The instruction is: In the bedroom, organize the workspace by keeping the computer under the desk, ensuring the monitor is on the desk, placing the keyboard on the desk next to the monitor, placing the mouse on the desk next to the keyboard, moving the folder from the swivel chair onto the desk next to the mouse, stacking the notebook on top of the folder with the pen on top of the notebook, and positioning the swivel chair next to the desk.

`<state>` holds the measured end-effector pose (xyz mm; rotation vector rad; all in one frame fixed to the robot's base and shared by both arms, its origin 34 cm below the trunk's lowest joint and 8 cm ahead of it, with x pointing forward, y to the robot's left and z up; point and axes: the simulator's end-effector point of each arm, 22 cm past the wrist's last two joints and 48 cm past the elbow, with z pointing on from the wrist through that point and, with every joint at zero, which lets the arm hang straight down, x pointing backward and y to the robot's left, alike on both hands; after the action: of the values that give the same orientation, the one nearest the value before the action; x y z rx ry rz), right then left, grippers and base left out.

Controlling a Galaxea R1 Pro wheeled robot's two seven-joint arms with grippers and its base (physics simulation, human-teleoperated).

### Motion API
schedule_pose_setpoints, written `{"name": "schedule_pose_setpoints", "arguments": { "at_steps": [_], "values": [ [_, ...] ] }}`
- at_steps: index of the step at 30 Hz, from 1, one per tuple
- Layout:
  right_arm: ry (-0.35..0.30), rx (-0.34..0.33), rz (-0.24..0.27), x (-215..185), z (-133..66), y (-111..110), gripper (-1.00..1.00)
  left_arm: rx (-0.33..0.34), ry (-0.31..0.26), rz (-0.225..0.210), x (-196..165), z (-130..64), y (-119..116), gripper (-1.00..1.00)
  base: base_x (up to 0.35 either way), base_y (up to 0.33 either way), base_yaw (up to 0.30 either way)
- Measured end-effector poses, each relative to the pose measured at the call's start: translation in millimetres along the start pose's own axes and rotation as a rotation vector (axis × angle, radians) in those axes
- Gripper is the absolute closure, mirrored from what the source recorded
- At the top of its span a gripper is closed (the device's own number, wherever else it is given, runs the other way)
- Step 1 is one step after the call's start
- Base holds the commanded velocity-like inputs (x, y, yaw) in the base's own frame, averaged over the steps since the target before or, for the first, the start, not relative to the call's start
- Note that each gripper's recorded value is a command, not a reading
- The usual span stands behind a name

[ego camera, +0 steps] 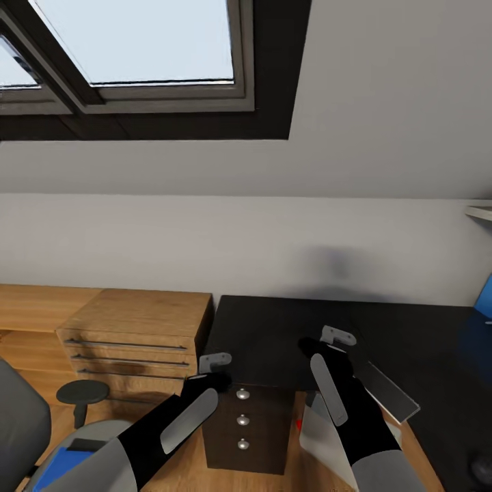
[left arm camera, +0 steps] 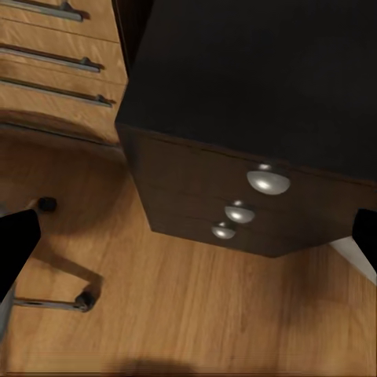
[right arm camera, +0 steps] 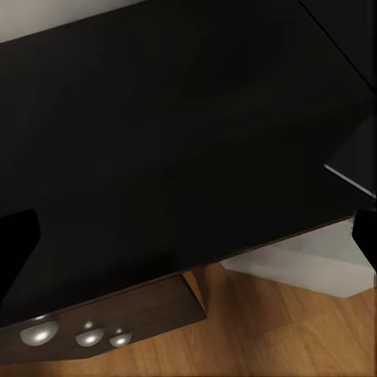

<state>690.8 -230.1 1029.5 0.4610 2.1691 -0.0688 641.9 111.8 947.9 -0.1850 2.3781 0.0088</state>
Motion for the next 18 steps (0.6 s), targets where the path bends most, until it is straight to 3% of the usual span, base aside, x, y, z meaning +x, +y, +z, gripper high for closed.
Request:
{"name": "schedule_pose_setpoints", "arguments": {
  "at_steps": [18],
  "values": [
    [0.0, 0.002, -0.001, 0.0, 0.7, -1.2, -1.0, -0.004, 0.007, 0.001, 2.3, 2.2, 2.2, -1.0, -0.287, -0.121, 0.0]
  ]
}}
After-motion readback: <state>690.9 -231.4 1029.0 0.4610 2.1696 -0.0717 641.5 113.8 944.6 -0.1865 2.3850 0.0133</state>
